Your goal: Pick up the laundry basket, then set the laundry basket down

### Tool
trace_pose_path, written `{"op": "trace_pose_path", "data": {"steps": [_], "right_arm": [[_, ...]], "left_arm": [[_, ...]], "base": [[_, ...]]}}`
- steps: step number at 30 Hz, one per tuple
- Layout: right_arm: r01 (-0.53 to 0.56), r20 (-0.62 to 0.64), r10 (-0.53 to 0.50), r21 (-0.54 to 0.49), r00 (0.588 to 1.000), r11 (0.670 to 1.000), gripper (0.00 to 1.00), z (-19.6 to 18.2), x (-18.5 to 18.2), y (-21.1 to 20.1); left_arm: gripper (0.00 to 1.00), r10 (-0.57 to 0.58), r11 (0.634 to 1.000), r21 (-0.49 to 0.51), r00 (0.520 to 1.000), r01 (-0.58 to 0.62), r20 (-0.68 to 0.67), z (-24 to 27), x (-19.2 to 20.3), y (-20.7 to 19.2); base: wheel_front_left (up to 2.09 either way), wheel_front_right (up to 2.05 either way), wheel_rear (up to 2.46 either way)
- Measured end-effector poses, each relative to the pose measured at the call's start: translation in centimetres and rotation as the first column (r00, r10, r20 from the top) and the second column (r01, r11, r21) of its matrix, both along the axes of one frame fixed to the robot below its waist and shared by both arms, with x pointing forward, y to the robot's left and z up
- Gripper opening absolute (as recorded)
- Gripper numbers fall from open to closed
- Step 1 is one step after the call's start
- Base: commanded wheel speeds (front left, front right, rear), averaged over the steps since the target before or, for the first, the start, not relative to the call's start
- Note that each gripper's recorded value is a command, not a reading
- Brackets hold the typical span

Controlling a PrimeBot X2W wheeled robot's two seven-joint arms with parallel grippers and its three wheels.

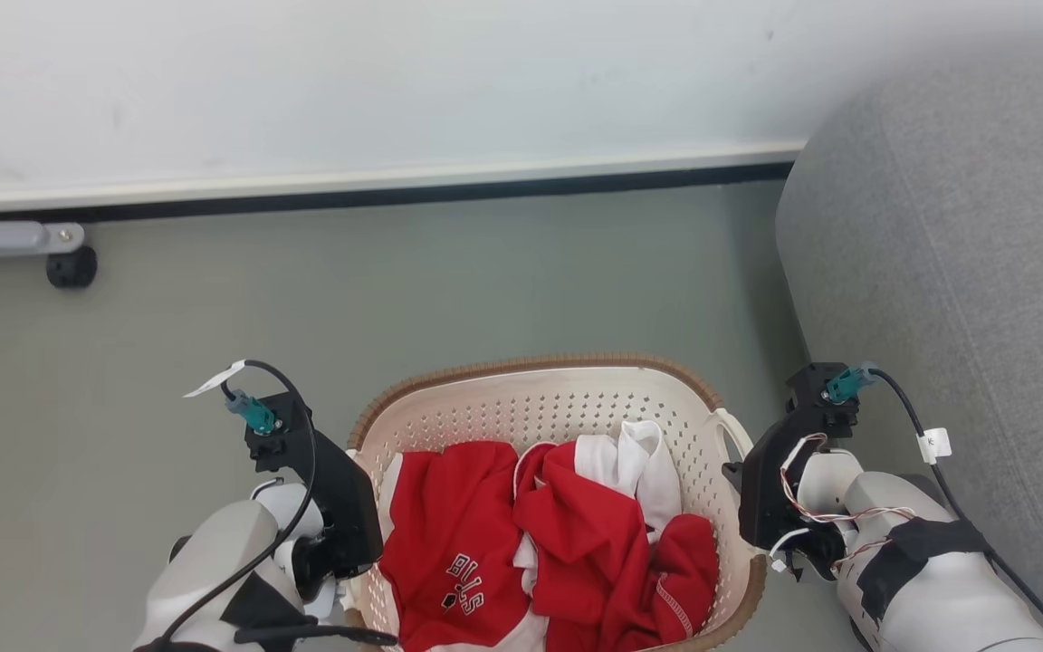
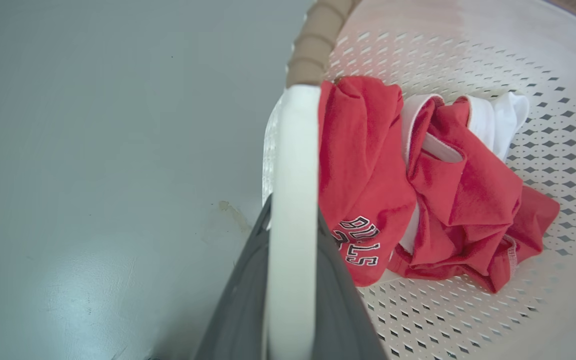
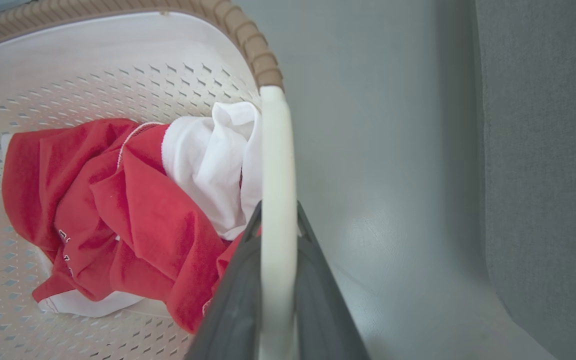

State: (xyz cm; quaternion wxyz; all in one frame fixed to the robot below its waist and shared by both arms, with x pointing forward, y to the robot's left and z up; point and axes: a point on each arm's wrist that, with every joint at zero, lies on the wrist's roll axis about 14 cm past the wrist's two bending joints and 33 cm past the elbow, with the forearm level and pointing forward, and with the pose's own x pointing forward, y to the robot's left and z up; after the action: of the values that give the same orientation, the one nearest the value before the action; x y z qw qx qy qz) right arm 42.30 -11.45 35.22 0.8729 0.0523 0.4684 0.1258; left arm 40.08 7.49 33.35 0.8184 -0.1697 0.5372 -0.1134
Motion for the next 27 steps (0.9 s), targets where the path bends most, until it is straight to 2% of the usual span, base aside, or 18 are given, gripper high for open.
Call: {"op": "trace_pose_path", "data": {"steps": [15, 27], "right_arm": [[0.002, 0.013, -0.003, 0.017, 1.000, 1.000, 0.00, 3.2, -1.4, 0.2], [0.002, -0.003, -0.001, 0.029, 1.000, 1.000, 0.00, 3.7, -2.7, 0.5]], "left_arm": [[0.00, 0.001, 1.000, -0.005, 0.999, 0.000, 0.034, 2.7, -1.6, 0.2], [0.00, 0.000, 1.000, -0.002, 0.999, 0.000, 0.039, 3.4, -2.7, 0.5]], "base": [[0.00, 0.00, 0.00], [0.00, 0.00, 0.00]]}}
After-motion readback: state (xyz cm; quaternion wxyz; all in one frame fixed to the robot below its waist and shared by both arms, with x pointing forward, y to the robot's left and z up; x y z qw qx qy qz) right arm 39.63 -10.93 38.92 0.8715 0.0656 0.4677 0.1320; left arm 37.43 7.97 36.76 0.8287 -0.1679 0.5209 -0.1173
